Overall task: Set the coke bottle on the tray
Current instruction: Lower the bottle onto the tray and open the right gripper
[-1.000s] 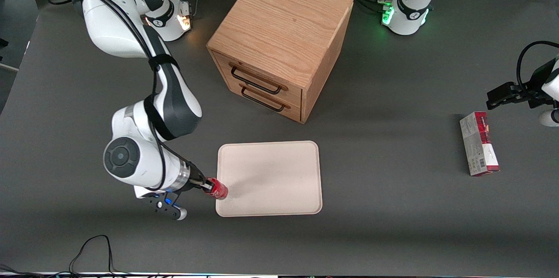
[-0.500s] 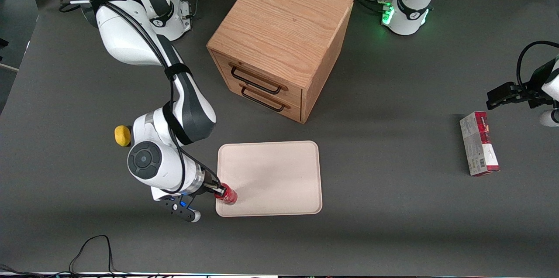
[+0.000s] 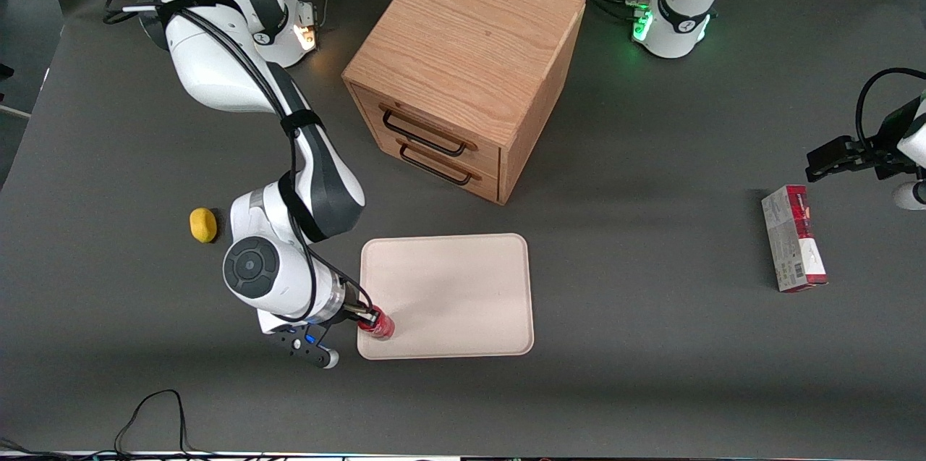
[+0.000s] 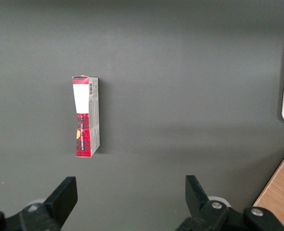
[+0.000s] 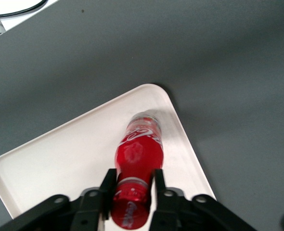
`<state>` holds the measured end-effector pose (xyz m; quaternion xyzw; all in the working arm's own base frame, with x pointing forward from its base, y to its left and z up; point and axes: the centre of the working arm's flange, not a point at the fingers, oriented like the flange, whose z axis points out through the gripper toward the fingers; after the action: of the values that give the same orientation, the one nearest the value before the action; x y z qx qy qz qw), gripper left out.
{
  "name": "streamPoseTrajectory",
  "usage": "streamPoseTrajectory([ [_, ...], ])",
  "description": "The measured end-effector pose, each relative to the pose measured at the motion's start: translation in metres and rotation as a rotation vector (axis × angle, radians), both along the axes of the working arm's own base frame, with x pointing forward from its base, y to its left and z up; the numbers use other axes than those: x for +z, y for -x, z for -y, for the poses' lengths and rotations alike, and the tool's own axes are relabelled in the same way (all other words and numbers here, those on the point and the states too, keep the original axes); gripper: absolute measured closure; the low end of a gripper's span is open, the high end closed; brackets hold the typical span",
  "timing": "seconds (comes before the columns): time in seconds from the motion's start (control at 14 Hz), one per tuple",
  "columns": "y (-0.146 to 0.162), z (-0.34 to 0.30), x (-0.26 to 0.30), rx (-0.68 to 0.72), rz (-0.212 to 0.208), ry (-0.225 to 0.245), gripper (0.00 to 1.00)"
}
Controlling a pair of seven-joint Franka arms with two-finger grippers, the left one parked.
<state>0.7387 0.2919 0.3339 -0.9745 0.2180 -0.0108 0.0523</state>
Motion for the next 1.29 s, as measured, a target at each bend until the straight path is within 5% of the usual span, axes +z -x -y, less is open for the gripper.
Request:
streamPoseTrajectory([
  [0.36,-0.001,0.0,0.007,0.0,0.012,-0.004,0.03],
  [0.43,-0.002,0.0,0.007,-0.001,0.013,-0.005,0.0],
  [1.0,0.0,0.0,0.02,-0.046,0.009,-0.008,0.0],
  [1.29,0.019,0.016,0.049,0.012,-0.073,0.022,0.0],
])
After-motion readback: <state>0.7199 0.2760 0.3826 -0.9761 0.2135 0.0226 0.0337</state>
